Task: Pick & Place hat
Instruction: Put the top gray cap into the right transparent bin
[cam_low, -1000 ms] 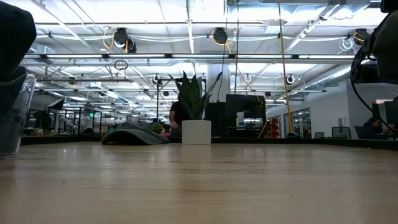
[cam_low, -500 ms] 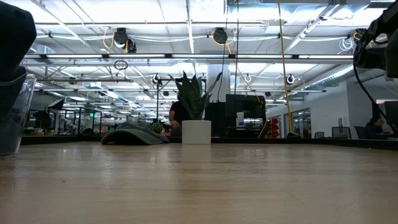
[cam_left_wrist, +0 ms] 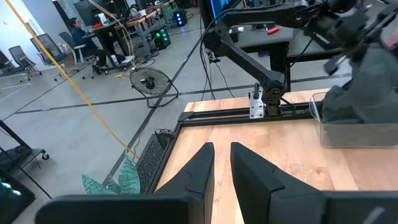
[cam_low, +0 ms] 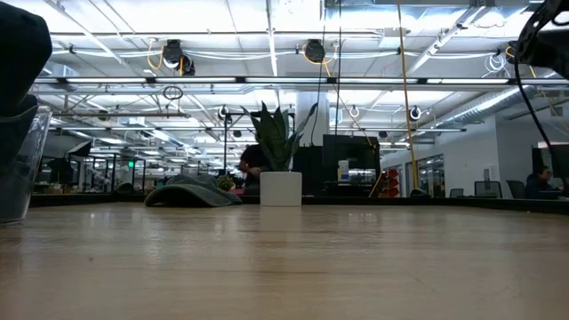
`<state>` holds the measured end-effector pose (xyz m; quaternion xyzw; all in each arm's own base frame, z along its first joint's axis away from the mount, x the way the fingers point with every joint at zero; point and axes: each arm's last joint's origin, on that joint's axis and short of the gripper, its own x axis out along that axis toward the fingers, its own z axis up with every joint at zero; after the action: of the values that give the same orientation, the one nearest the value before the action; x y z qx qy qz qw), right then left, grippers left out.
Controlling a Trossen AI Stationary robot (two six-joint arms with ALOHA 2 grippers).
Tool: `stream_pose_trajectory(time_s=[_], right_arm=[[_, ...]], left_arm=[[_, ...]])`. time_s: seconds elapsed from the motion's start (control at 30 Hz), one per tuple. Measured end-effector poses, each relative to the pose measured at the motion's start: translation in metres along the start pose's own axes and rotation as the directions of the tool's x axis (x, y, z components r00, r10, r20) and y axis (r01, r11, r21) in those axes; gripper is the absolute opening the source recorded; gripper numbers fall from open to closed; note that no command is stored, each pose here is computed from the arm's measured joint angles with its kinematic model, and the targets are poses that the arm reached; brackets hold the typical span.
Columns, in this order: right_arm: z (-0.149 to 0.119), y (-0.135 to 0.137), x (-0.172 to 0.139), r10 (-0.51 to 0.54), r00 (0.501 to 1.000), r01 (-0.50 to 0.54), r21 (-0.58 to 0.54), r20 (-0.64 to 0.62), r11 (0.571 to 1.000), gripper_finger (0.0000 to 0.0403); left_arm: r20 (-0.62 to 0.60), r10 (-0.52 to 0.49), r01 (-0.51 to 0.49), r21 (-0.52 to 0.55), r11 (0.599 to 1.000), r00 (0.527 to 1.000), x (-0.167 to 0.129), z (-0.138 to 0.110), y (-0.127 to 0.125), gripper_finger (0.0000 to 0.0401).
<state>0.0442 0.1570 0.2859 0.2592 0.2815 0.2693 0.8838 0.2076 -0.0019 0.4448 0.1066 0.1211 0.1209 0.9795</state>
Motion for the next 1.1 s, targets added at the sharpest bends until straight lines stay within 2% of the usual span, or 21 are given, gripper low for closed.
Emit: stream_pose_trajectory(time_s=[0.1, 0.23, 0.4, 0.53, 0.7, 0.87, 1.1], right_arm=[[-0.004, 0.006, 0.008, 0.037, 0.999, -0.037, 0.008, -0.033, 0.999, 0.0003], [-0.010, 0.006, 0.016, 0.008, 0.998, 0.000, 0.122, -0.069, 0.992, 0.0002], [-0.017, -0.003, 0.025, -0.090, 0.986, 0.124, 0.250, -0.143, 0.960, 0.0001], [-0.023, -0.015, 0.031, -0.189, 0.951, 0.267, 0.341, -0.244, 0.901, 0.0001], [-0.024, -0.031, 0.031, -0.304, 0.892, 0.435, 0.452, -0.335, 0.779, 0.0006], [-0.022, -0.034, 0.031, -0.319, 0.888, 0.449, 0.469, -0.331, 0.761, 0.0043], [-0.020, -0.034, 0.027, -0.300, 0.892, 0.446, 0.544, -0.338, 0.710, 0.0137]], left_arm=[[0.000, 0.000, 0.000, 0.000, 1.000, 1.000, 0.000, 0.000, 0.000, 0.0062], [0.000, 0.000, 0.000, 0.000, 1.000, 1.000, 0.000, 0.000, 0.000, 0.0063], [0.000, 0.000, 0.000, 0.000, 1.000, 1.000, 0.000, 0.000, 0.000, 0.0063], [0.000, 0.000, 0.000, 0.000, 1.000, 1.000, 0.000, 0.000, 0.000, 0.0062], [0.000, 0.000, 0.000, 0.000, 1.000, 1.000, 0.000, 0.000, 0.000, 0.0063], [0.000, 0.000, 0.000, 0.000, 1.000, 1.000, 0.000, 0.000, 0.000, 0.0063], [0.000, 0.000, 0.000, 0.000, 1.000, 1.000, 0.000, 0.000, 0.000, 0.0063]])
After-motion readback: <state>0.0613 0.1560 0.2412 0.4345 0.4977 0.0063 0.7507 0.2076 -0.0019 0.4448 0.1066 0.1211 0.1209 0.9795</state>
